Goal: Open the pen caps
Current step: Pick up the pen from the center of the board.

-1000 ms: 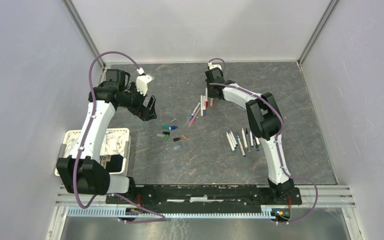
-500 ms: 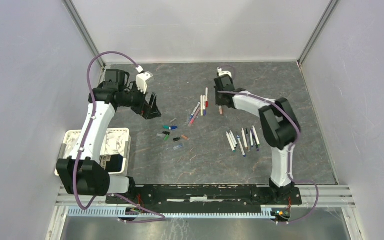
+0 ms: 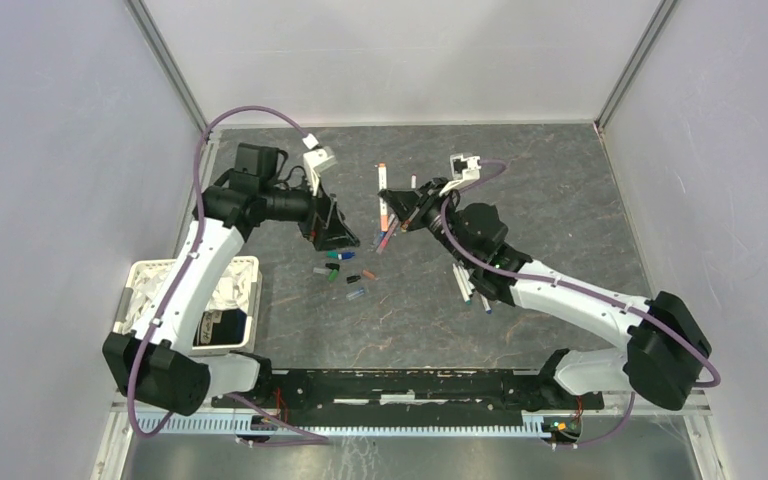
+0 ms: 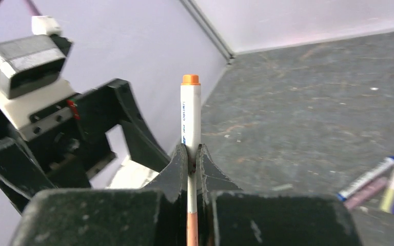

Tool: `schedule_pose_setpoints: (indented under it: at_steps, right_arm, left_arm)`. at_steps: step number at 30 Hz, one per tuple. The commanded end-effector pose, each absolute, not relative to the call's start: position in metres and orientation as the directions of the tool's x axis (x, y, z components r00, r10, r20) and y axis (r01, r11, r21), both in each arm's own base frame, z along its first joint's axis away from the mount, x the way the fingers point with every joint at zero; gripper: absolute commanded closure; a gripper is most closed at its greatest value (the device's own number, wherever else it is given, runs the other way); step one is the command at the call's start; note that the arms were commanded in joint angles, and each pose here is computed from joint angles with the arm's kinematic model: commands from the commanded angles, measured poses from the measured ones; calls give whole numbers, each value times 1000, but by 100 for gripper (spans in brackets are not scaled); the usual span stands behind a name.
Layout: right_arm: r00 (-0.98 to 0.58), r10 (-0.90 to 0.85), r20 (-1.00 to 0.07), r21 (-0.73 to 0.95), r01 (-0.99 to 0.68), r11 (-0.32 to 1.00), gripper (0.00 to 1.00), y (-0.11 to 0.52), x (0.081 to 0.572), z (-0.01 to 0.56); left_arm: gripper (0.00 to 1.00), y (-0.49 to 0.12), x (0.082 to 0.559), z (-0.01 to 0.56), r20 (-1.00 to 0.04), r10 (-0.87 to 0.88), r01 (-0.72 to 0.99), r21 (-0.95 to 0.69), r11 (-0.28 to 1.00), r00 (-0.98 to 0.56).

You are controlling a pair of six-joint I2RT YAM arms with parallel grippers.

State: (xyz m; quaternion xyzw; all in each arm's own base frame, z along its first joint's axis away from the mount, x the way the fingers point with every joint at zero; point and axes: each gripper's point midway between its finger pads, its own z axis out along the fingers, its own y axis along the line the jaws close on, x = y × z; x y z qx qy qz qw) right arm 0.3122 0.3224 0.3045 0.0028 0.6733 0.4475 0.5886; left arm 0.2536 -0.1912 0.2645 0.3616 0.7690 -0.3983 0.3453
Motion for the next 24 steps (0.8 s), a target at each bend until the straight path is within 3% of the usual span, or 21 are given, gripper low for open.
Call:
schedule_pose_setpoints:
  at_steps: [1, 7, 12, 16, 21, 24]
  right_arm:
    - [-245, 684, -687, 668, -584, 461, 100, 335, 292, 358]
    - [-231, 696, -680, 660, -605, 445, 100, 353, 272, 371]
    - [-228, 705, -672, 656, -626, 422, 100, 365, 263, 381]
    - [-212, 706, -676, 650, -622, 436, 100, 365, 260, 383]
    - [-200, 695, -690, 644, -608, 464, 100, 361, 258, 377]
    - [-208, 689, -694, 646, -602, 469, 100, 361, 257, 370]
  left_arm:
    - [0, -216, 234, 286, -847, 275, 870, -355, 343, -454]
    - [0, -229, 225, 289, -847, 251, 870, -392, 300, -468]
    - [8, -234, 223, 293, -855, 237, 877, -398, 270, -461]
    - [25, -234, 223, 289, -856, 246, 880, -391, 269, -455]
    - [60, -230, 226, 281, -860, 264, 885, -360, 295, -437]
    - [65, -230, 227, 282, -864, 261, 888, -354, 294, -431]
